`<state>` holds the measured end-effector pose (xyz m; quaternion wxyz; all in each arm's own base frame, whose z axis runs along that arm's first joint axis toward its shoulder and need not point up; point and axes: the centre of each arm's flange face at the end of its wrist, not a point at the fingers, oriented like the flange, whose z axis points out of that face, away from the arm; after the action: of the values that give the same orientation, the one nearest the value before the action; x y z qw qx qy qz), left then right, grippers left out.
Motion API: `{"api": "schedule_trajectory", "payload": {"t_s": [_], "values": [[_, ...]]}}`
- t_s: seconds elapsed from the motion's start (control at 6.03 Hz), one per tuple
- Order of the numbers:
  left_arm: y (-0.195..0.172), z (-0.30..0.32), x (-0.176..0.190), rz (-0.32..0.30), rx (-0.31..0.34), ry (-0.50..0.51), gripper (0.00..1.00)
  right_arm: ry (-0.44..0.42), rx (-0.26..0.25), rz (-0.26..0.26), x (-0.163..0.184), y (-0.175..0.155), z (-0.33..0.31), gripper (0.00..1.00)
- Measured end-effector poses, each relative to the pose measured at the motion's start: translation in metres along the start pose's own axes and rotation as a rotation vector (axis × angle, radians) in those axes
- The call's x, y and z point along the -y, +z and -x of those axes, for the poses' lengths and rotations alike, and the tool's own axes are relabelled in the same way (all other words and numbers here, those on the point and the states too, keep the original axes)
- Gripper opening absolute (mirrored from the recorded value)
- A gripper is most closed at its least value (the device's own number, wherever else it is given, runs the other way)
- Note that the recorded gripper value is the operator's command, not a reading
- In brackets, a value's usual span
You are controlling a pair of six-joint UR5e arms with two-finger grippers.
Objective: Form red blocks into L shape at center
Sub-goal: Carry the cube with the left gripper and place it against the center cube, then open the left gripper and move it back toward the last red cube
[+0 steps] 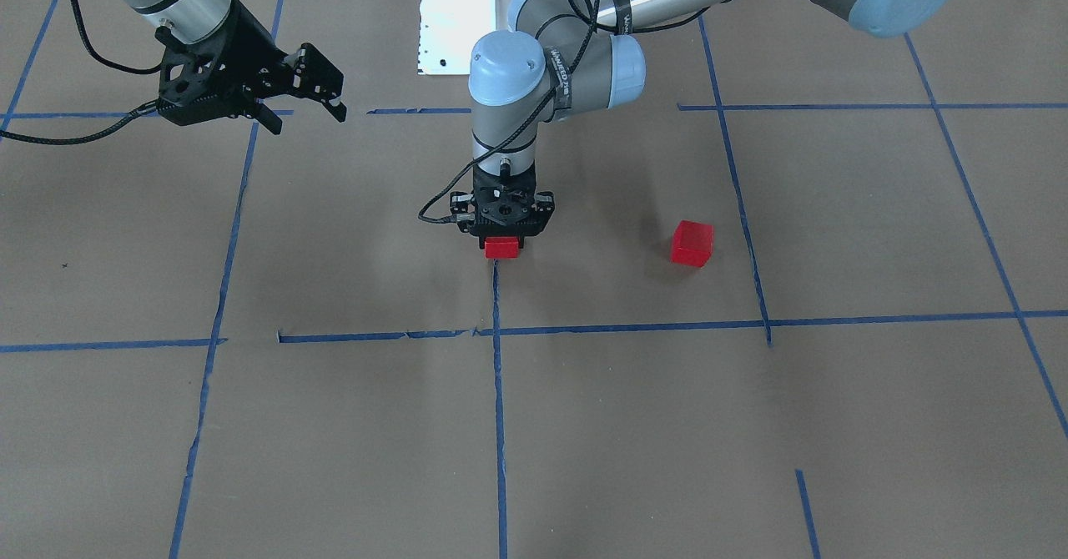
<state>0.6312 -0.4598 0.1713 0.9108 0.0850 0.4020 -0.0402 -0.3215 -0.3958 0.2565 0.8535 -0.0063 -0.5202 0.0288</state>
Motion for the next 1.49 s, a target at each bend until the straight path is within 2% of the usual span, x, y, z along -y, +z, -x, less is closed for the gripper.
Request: {"api": "schedule_trajectory", "payload": {"t_s": [1.16, 1.33, 1.49], "values": [[0.002, -0.007, -0.013, 0.013, -0.004, 0.012, 0.00, 0.000, 0.001, 0.001, 0.000, 0.000, 0.001, 1.00], [0.002, -0.008, -0.014, 0.013, -0.004, 0.013, 0.03, 0.000, 0.002, 0.001, 0.000, 0.000, 0.001, 1.00], [0.002, -0.007, -0.014, 0.013, -0.004, 0.013, 0.23, 0.000, 0.002, 0.002, 0.000, 0.000, 0.001, 1.00]]}}
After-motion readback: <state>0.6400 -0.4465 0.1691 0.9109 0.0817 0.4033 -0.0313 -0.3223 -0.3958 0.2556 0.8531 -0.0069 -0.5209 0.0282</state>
